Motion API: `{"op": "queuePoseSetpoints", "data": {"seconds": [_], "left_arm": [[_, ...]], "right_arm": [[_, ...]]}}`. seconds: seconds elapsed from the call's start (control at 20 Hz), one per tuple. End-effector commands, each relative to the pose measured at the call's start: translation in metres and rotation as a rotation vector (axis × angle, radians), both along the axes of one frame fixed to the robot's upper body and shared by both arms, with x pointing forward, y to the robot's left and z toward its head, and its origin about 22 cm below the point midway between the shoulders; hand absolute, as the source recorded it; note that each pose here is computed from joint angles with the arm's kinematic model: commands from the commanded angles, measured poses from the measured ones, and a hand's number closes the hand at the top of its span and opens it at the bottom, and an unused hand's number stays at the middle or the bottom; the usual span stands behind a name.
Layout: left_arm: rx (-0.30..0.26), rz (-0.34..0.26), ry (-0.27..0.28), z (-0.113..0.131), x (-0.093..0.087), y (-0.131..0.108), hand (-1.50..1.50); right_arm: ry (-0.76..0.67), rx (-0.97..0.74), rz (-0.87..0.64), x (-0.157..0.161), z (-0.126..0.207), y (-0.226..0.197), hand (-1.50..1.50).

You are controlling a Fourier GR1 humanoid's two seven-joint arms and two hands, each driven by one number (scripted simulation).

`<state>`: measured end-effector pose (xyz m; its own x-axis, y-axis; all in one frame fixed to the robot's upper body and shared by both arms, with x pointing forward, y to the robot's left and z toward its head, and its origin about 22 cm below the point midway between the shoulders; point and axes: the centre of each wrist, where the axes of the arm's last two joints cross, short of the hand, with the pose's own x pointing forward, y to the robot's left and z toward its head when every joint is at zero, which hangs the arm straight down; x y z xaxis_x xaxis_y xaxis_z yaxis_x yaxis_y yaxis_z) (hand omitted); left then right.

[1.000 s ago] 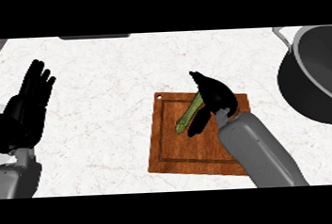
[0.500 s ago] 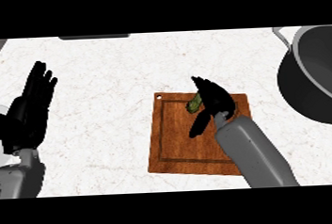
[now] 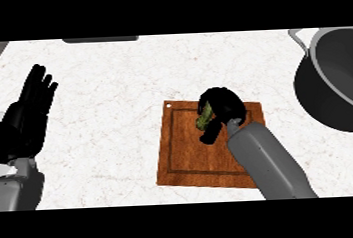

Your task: Pick the squash from the cutting board and place it in the pot

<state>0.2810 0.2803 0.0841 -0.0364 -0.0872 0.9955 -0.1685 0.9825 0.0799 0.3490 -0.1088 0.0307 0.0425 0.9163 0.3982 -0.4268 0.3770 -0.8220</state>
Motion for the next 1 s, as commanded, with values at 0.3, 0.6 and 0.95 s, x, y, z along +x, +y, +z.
{"op": "queuePoseSetpoints", "data": {"seconds": [0.3,0.6,0.95], "left_arm": [[-0.009,0.019,0.008,0.003,-0.005,-0.003,0.0],[-0.001,0.058,0.034,-0.009,-0.006,0.01,0.0],[0.001,0.131,0.043,-0.015,-0.02,0.031,0.0]], "right_arm": [[-0.014,0.001,0.178,-0.036,-0.008,-0.008,1.5],[0.02,0.026,0.774,-0.108,-0.03,0.001,1.5],[-0.284,0.236,0.695,-0.145,0.036,-0.087,1.5]]}}
